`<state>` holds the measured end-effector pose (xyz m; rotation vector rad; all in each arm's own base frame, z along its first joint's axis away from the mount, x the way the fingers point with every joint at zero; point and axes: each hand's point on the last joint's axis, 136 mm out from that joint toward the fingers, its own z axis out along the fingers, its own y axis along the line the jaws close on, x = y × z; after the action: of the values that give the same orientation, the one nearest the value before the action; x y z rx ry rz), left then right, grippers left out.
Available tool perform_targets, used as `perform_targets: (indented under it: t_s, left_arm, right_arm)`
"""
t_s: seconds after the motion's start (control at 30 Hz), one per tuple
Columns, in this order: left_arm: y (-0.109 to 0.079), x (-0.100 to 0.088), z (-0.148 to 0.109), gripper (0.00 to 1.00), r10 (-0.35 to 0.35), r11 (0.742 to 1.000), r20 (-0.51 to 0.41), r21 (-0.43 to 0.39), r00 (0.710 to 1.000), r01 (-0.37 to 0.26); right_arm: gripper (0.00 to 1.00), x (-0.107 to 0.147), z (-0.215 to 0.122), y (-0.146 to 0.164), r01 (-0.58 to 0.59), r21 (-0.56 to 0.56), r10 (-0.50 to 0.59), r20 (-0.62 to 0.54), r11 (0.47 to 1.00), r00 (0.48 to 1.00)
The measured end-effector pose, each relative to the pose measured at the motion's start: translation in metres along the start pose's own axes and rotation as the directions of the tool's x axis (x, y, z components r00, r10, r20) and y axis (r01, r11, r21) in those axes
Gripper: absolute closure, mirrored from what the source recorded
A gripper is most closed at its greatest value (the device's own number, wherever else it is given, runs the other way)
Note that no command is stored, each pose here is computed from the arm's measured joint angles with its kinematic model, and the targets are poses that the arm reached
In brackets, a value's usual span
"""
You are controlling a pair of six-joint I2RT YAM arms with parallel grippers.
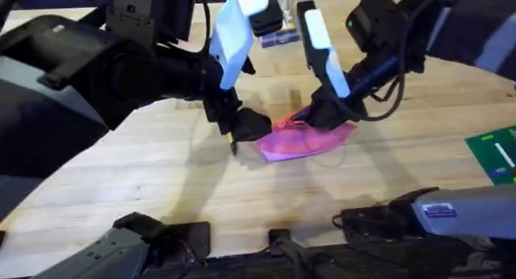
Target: Unzip the bag, pick up the pens from the table one at a time and place them inside, then zip the bag closed.
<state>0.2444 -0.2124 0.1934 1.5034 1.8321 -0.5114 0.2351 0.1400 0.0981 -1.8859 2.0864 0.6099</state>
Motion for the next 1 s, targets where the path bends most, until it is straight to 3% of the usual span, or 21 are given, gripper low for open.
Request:
perform_targets:
  t_s: [0.27, 0.33, 0.53, 0.57, 1.0]
  left_arm:
    - [0.0001, 0.0001, 0.0, 0.007, 0.0, 1.0, 0.0, 0.0, 1.0, 0.0]
    - [0.0, 0.0, 0.0, 0.007, 0.0, 1.0, 0.0, 0.0, 1.0, 0.0]
    - [0.0, 0.0, 0.0, 0.007, 0.0, 1.0, 0.0, 0.0, 1.0, 0.0]
    - [0.0, 0.0, 0.0, 0.007, 0.0, 1.0, 0.0, 0.0, 1.0, 0.0]
    - [-0.0001, 0.0, -0.0001, 0.006, 0.0, 1.0, 0.0, 0.0, 1.0, 0.0]
  right_arm:
    - [0.972, 0.0056, 0.01, -0.0006, -0.023, -0.039, 0.022, -0.014, 0.999, 1.0]
    - [0.914, 0.0057, 0.01, -0.0005, -0.024, -0.04, 0.023, -0.015, 0.999, 1.0]
    - [0.086, 0.0058, 0.0101, -0.0023, -0.016, -0.032, 0.016, -0.016, 0.999, 1.0]
    - [0.027, 0.0056, 0.0101, -0.003, -0.012, -0.029, 0.011, -0.015, 1.0, 1.0]
    - [0.004, 0.0056, 0.0102, -0.0047, -0.008, -0.023, 0.007, -0.016, 1.0, 1.0]
